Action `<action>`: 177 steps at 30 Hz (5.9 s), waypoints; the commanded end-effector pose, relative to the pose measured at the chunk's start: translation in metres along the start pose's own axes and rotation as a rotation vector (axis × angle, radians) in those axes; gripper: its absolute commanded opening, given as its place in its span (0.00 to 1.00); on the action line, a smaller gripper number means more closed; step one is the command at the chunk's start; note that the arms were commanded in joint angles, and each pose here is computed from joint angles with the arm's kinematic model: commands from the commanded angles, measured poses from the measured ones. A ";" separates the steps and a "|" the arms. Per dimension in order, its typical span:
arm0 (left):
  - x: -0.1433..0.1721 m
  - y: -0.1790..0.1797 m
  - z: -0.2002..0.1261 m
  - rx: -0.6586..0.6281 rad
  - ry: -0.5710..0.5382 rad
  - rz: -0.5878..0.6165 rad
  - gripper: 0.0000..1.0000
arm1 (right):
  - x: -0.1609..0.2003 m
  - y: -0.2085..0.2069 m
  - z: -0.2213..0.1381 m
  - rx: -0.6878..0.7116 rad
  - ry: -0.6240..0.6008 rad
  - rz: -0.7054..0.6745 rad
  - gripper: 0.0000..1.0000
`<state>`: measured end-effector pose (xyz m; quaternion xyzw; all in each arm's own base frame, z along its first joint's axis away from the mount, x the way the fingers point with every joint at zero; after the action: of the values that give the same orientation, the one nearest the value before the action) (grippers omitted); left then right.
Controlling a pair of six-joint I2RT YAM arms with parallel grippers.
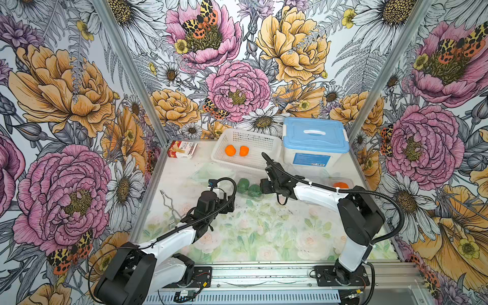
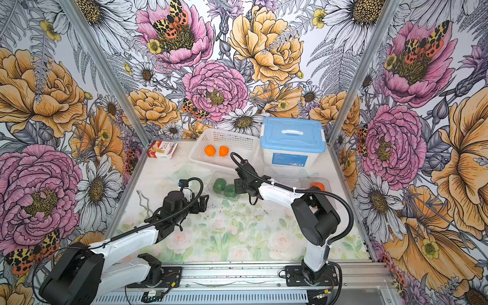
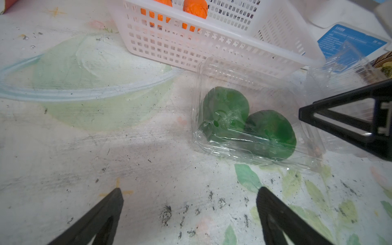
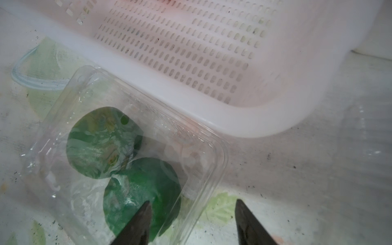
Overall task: Take oranges out of containers
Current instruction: Move the packing box to the center of the board, then adjust the packing box at the center of the board.
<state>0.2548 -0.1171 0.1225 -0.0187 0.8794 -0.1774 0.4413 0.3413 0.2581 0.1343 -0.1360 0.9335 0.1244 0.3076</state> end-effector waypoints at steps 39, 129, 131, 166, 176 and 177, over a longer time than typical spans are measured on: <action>-0.005 0.023 -0.005 -0.035 -0.034 -0.134 0.99 | -0.029 0.054 -0.033 -0.109 -0.127 -0.040 0.61; -0.002 0.020 0.001 0.002 -0.016 -0.150 0.99 | 0.005 0.028 0.016 -0.026 0.009 0.001 0.60; -0.002 0.020 0.001 0.004 -0.016 -0.151 0.99 | 0.010 0.029 0.015 -0.026 0.017 -0.001 0.60; -0.012 0.030 0.013 -0.055 -0.008 -0.206 0.99 | 0.048 0.087 -0.025 -0.078 -0.018 -0.058 0.59; -0.024 0.044 0.008 -0.100 -0.055 -0.283 0.99 | 0.048 0.105 -0.032 -0.200 -0.016 -0.061 0.59; -0.027 0.045 0.006 -0.113 -0.068 -0.282 0.99 | 0.047 0.105 -0.032 -0.199 -0.018 -0.062 0.59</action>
<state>0.2743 -0.0760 0.1064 -0.1561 0.8778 -0.1844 0.4136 0.2528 0.3347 0.1287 -0.2012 0.9192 0.1786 0.2874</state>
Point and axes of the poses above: each gripper's point midway between its finger pads, its own z axis out along the fingers, its own y axis along the line the jaws close on, x = y × z, the point moved 6 cm from there along -z, back along the fingers, and after that the axes turned 5 degrees about -z, right-handed, at the moved point
